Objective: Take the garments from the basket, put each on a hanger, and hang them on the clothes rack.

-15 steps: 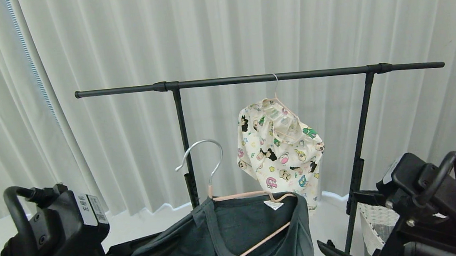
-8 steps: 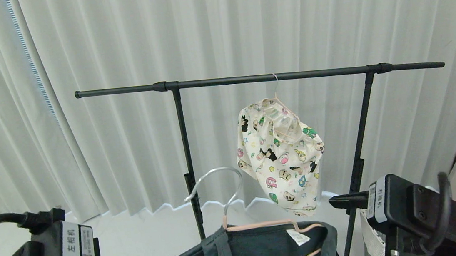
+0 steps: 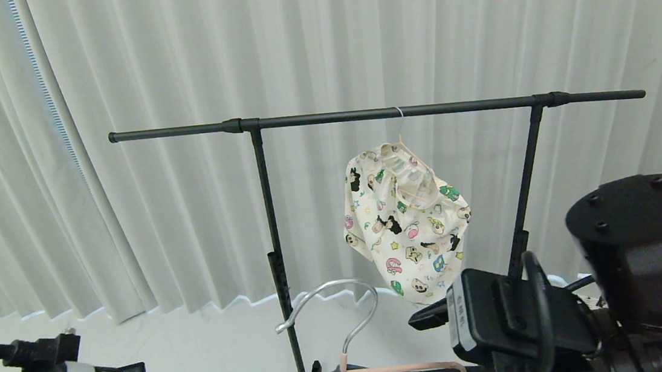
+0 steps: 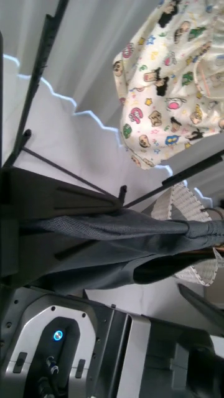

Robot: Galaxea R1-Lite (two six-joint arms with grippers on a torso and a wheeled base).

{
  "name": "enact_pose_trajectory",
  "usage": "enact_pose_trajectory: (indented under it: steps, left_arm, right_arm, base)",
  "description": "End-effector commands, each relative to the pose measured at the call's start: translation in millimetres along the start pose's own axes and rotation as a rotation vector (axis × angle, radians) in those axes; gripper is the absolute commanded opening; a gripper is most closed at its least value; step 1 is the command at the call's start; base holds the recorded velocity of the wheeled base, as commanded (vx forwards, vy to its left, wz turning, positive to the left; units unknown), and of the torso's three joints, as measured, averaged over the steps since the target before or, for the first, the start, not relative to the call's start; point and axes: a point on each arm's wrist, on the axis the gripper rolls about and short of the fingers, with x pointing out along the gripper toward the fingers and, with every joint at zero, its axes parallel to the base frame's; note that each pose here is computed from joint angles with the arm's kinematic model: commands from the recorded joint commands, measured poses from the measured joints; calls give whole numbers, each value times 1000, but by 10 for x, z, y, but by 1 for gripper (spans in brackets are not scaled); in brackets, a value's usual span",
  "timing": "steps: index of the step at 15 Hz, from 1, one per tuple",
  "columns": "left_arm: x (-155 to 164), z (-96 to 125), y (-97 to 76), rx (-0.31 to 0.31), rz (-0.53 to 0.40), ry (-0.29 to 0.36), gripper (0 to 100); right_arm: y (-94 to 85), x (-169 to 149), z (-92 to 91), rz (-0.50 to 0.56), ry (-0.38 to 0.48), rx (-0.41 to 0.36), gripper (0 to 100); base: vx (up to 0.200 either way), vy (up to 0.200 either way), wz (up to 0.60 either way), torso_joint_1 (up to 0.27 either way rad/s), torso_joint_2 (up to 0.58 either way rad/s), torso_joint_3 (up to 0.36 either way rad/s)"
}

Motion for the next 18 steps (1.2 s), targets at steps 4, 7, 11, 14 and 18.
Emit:
enact_pose_trajectory:
  steps: [4, 7, 11, 14, 18]
  left_arm:
    - [-35, 22, -14, 32, 0, -20, 0]
    - [-51, 28, -19, 35, 1, -27, 0]
    - [-72, 23, -28, 37, 3, -33, 0]
    - [-83, 9, -34, 38, 6, -32, 0]
    - [-52, -19, -17, 28, 34, -1, 100]
  right_arm:
    - [-43, 214, -25, 30, 48, 14, 100]
    - [-47, 213, -25, 27, 47, 14, 0]
    - [-86, 206, -27, 5, 45, 19, 0]
    - [-105, 198, -23, -8, 39, -6, 0]
    - [-119, 93, 28, -38, 2, -79, 0]
  base:
    - [0, 0, 0, 0, 0, 0]
    - [0, 0, 0, 0, 0, 0]
    - [0, 0, 0, 0, 0, 0]
    - [0, 0, 0, 0, 0, 0]
    - [0, 0, 0, 0, 0, 0]
